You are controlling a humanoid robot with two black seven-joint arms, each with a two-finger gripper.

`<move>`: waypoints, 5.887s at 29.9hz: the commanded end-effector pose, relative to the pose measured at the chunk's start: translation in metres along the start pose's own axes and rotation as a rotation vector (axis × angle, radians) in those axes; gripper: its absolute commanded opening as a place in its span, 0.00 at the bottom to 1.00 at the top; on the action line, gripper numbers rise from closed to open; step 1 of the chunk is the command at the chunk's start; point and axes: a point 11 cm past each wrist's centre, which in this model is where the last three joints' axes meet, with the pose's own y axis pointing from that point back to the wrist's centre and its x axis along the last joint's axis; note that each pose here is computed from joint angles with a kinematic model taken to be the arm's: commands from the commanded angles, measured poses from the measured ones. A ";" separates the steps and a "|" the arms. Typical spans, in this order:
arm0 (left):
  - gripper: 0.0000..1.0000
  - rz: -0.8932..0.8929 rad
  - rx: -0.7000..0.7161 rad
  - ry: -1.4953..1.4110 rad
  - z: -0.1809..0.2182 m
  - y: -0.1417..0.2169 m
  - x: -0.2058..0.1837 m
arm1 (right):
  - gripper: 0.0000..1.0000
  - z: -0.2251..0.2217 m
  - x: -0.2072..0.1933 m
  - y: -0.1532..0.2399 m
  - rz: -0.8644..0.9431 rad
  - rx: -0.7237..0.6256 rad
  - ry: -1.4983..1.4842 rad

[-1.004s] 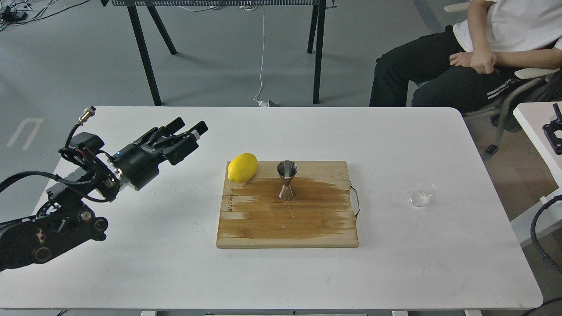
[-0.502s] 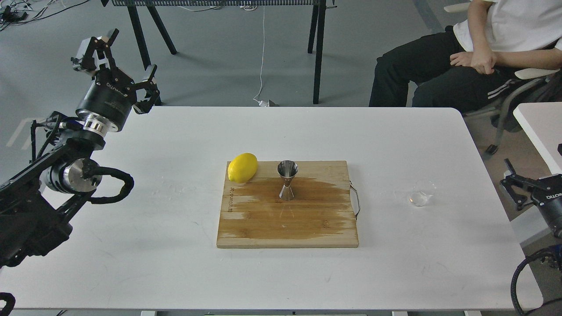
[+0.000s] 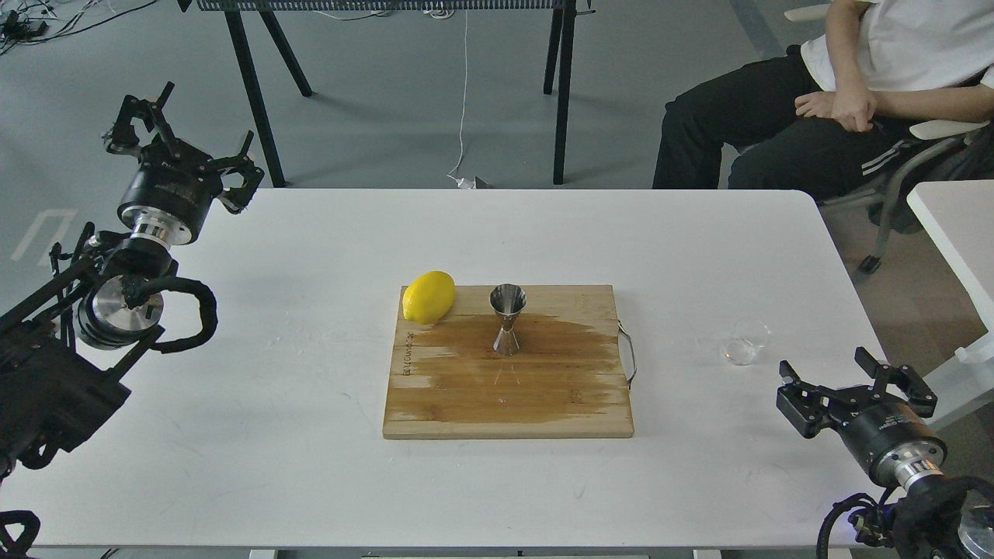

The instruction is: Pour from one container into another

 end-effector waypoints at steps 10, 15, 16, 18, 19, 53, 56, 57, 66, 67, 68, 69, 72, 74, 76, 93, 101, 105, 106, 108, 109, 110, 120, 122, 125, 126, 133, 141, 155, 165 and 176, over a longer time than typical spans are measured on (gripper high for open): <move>1.00 0.003 -0.007 -0.021 0.008 0.000 0.003 | 1.00 0.034 0.004 -0.065 0.181 -0.031 -0.045; 1.00 0.005 -0.003 -0.023 0.007 0.001 0.004 | 1.00 0.041 0.007 -0.077 0.202 -0.031 -0.052; 1.00 0.005 -0.003 -0.023 0.007 0.001 0.004 | 0.99 0.042 0.006 -0.078 0.200 -0.032 -0.053; 1.00 0.005 -0.003 -0.023 0.007 0.001 0.004 | 0.97 0.041 0.003 -0.081 0.192 -0.029 -0.050; 1.00 0.006 -0.005 -0.025 0.007 0.001 0.004 | 0.95 0.041 0.003 -0.082 0.189 -0.031 -0.051; 1.00 0.025 -0.036 -0.064 0.029 0.001 0.011 | 0.37 0.059 -0.017 -0.094 0.120 -0.064 -0.074; 1.00 0.025 -0.036 -0.064 0.029 0.001 0.011 | 0.37 0.067 -0.041 -0.091 0.054 -0.095 -0.051; 1.00 0.025 -0.036 -0.064 0.029 0.001 0.011 | 0.37 0.071 -0.051 -0.088 0.025 -0.113 -0.016; 1.00 0.028 -0.041 -0.073 0.034 0.001 0.013 | 0.36 0.112 -0.132 -0.068 -0.163 -0.224 0.265; 1.00 0.028 -0.041 -0.073 0.034 0.001 0.013 | 0.37 0.117 -0.136 -0.069 -0.179 -0.224 0.316; 1.00 0.028 -0.041 -0.073 0.034 0.001 0.013 | 0.36 0.123 -0.140 -0.070 -0.195 -0.226 0.362; 1.00 0.028 -0.041 -0.073 0.034 0.001 0.013 | 0.36 0.129 -0.143 -0.070 -0.205 -0.232 0.397; 1.00 0.028 -0.041 -0.073 0.034 0.001 0.013 | 0.36 0.148 -0.155 -0.072 -0.243 -0.259 0.496; 1.00 0.028 -0.041 -0.075 0.034 0.001 0.013 | 0.36 0.159 -0.161 -0.073 -0.262 -0.269 0.561; 1.00 0.027 -0.042 -0.075 0.035 0.002 0.013 | 0.36 0.172 -0.167 -0.074 -0.276 -0.278 0.622; 1.00 0.061 -0.049 -0.088 0.038 0.004 0.026 | 0.36 0.246 -0.163 -0.079 -0.343 -0.252 1.033; 1.00 0.061 -0.049 -0.088 0.038 0.004 0.026 | 0.36 0.272 -0.165 -0.077 -0.384 -0.234 1.192; 1.00 0.062 -0.047 -0.091 0.038 0.004 0.027 | 0.36 0.275 -0.163 -0.076 -0.397 -0.216 1.249; 1.00 0.064 -0.047 -0.092 0.038 0.005 0.028 | 0.36 0.275 -0.163 -0.075 -0.400 -0.215 1.252; 1.00 0.064 -0.047 -0.092 0.038 0.005 0.028 | 0.36 0.276 -0.164 -0.075 -0.404 -0.210 1.261; 1.00 0.068 -0.048 -0.093 0.038 0.005 0.029 | 0.36 0.275 -0.164 -0.076 -0.408 -0.203 1.274; 1.00 0.072 -0.049 -0.095 0.039 0.005 0.031 | 0.36 0.275 -0.165 -0.076 -0.414 -0.196 1.288; 1.00 0.072 -0.054 -0.096 0.041 0.005 0.031 | 0.36 0.283 -0.161 -0.075 -0.454 -0.128 1.441; 1.00 0.070 -0.055 -0.096 0.042 0.004 0.030 | 0.36 0.281 -0.159 -0.076 -0.446 -0.117 1.455; 1.00 0.069 -0.055 -0.096 0.042 0.004 0.030 | 0.36 0.281 -0.163 -0.077 -0.464 -0.094 1.490; 1.00 0.068 -0.055 -0.096 0.042 0.003 0.029 | 0.36 0.281 -0.163 -0.077 -0.465 -0.092 1.493; 1.00 0.068 -0.056 -0.098 0.043 0.003 0.029 | 0.36 0.278 -0.164 -0.078 -0.466 -0.083 1.504; 1.00 0.070 -0.058 -0.099 0.043 0.003 0.030 | 0.36 0.282 -0.163 -0.076 -0.490 -0.067 1.551; 1.00 0.074 -0.058 -0.099 0.043 0.003 0.031 | 0.36 0.287 -0.168 -0.075 -0.558 -0.025 1.624; 1.00 0.085 -0.061 -0.103 0.045 0.004 0.035 | 0.37 0.295 -0.162 -0.068 -0.652 0.012 1.715; 1.00 0.082 -0.062 -0.104 0.045 0.003 0.034 | 0.36 0.291 -0.164 -0.072 -0.695 0.080 1.796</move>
